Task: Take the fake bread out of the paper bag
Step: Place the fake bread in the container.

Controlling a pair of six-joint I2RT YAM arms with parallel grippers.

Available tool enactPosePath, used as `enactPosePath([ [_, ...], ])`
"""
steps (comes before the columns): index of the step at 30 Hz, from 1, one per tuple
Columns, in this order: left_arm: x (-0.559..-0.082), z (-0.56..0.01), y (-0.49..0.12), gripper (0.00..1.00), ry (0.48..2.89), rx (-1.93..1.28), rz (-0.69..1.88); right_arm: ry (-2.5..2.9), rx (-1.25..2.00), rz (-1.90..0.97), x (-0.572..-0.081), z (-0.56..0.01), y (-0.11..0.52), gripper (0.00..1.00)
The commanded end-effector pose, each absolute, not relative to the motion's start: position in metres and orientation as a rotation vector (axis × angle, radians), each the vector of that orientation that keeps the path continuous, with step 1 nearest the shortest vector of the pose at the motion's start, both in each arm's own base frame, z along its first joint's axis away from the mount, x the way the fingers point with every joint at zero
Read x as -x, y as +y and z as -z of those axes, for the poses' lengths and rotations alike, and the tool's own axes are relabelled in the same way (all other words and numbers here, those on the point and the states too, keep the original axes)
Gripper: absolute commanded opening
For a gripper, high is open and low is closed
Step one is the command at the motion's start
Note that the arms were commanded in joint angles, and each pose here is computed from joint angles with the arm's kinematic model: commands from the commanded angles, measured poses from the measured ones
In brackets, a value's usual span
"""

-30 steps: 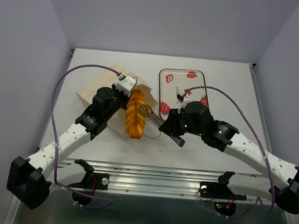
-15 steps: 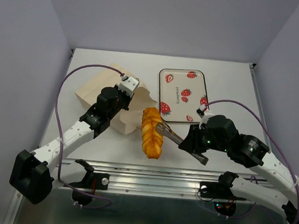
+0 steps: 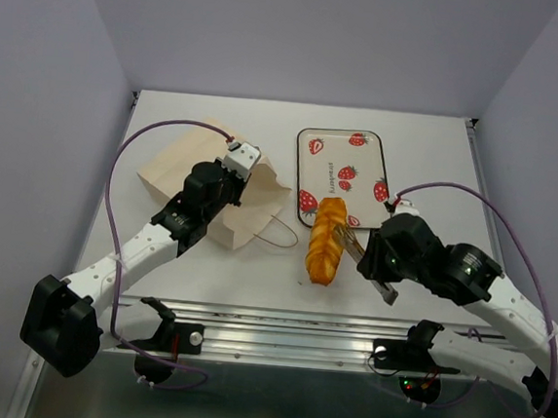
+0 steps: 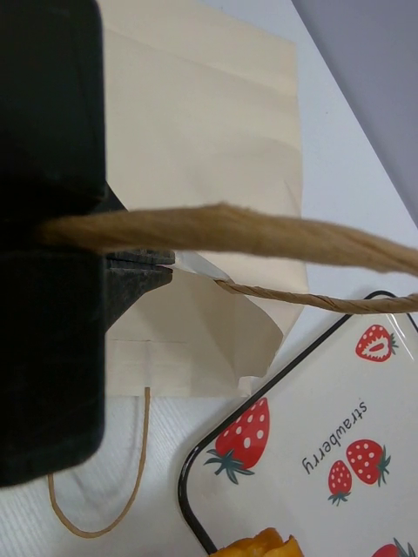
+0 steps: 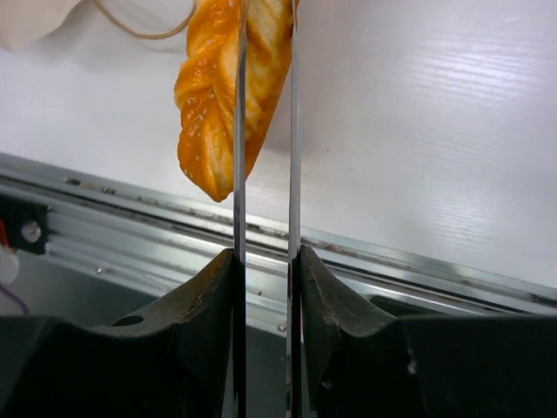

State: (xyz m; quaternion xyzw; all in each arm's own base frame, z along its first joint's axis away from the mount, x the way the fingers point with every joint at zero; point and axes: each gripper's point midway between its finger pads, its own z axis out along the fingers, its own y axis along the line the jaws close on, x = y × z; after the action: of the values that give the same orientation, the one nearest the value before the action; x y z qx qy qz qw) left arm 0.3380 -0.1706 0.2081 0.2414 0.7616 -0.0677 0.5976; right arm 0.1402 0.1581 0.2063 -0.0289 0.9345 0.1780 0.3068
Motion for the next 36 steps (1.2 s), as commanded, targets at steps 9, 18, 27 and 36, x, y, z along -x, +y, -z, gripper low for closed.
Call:
enactPosePath([
  [9,-0.339,-0.248,-0.170,0.00,1.660,-0.502,0.175,2.130,-0.036,-0.342,-0.273,-0.276,0.173,0.01],
  [18,-0.337,-0.246,-0.172,0.00,1.662,-0.513,0.185,2.113,0.353,-0.547,-0.357,-0.273,0.157,0.01],
  [27,-0.334,-0.251,-0.165,0.00,1.647,-0.500,0.164,2.238,0.628,-0.659,-0.385,-0.225,0.104,0.01],
  [36,-0.330,-0.257,-0.163,0.00,1.627,-0.499,0.161,2.260,0.572,-0.782,-0.398,-0.201,0.063,0.01],
])
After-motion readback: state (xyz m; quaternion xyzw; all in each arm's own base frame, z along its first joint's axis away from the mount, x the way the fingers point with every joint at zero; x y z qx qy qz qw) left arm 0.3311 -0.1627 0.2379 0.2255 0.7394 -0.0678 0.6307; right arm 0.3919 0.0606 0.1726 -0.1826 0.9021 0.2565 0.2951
